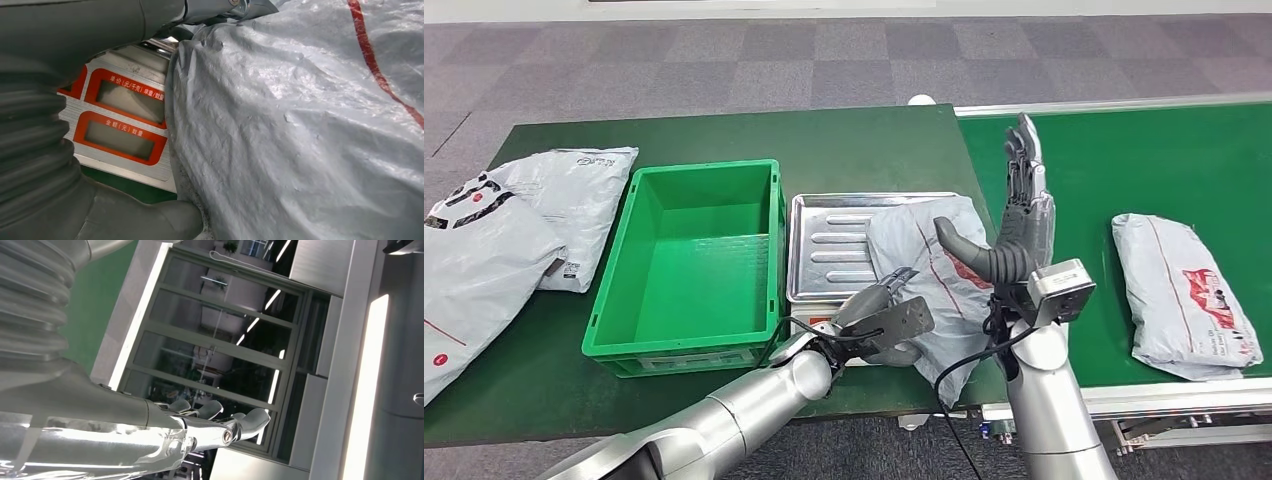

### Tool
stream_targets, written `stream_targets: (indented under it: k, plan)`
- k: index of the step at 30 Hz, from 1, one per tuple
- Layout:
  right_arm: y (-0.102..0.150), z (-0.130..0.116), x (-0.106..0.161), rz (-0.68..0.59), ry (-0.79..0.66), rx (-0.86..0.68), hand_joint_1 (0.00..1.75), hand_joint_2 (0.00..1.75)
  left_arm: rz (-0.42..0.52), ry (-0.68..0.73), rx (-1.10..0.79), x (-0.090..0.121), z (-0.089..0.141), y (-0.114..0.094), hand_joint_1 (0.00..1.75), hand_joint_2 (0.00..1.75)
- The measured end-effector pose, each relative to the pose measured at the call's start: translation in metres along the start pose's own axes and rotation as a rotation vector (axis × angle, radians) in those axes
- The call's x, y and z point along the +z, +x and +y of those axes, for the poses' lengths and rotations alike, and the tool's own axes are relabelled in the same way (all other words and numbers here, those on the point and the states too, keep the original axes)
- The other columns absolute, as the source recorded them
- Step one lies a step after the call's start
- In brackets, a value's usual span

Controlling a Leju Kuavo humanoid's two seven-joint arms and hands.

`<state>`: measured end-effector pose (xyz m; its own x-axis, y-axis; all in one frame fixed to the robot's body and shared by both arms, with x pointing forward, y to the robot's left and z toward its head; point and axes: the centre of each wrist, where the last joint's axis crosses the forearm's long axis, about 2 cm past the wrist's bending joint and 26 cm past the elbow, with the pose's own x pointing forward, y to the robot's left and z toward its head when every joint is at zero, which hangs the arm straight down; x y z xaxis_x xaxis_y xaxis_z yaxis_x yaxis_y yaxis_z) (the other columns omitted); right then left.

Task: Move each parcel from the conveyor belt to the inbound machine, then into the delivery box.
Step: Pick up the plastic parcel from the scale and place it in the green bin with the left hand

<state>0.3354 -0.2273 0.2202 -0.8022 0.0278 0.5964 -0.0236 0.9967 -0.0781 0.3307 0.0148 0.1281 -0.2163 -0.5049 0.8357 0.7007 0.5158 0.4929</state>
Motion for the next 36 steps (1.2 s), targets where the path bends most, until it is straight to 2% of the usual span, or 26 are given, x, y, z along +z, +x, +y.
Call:
stream_targets:
  k: [5, 6, 9, 10, 14, 21, 29, 36]
  plan:
    - [0.000, 0.002, -0.003, -0.001, 0.003, -0.007, 0.00, 1.75, -0.004, 0.021, 0.004, 0.000, 0.000, -0.001, 0.00, 1.75]
    - [0.000, 0.002, -0.004, -0.001, 0.003, -0.008, 0.00, 1.75, -0.004, 0.021, 0.004, 0.000, 0.000, -0.001, 0.14, 1.75]
    - [0.001, 0.002, -0.004, -0.002, 0.002, -0.009, 0.00, 1.75, -0.005, 0.030, 0.004, 0.001, 0.000, -0.002, 1.44, 1.75]
    - [0.001, 0.002, -0.005, -0.002, 0.002, -0.010, 0.00, 1.75, -0.008, 0.042, 0.004, 0.001, -0.001, -0.002, 1.75, 1.75]
    - [0.001, 0.003, -0.005, 0.002, 0.003, -0.010, 0.00, 1.75, -0.041, 0.142, 0.015, 0.003, -0.003, -0.006, 1.75, 1.75]
    - [0.001, 0.005, -0.006, 0.003, -0.001, -0.016, 0.00, 1.75, -0.192, 0.341, 0.125, 0.007, -0.004, -0.015, 1.75, 1.75]
    - [-0.003, 0.006, -0.008, 0.004, -0.012, -0.015, 0.00, 1.75, -0.243, 0.399, 0.413, 0.006, 0.002, -0.015, 1.75, 1.75]
    - [-0.007, 0.007, -0.007, 0.010, -0.022, -0.018, 0.00, 1.75, -0.288, 0.486, 0.508, 0.006, 0.008, -0.016, 1.75, 1.75]
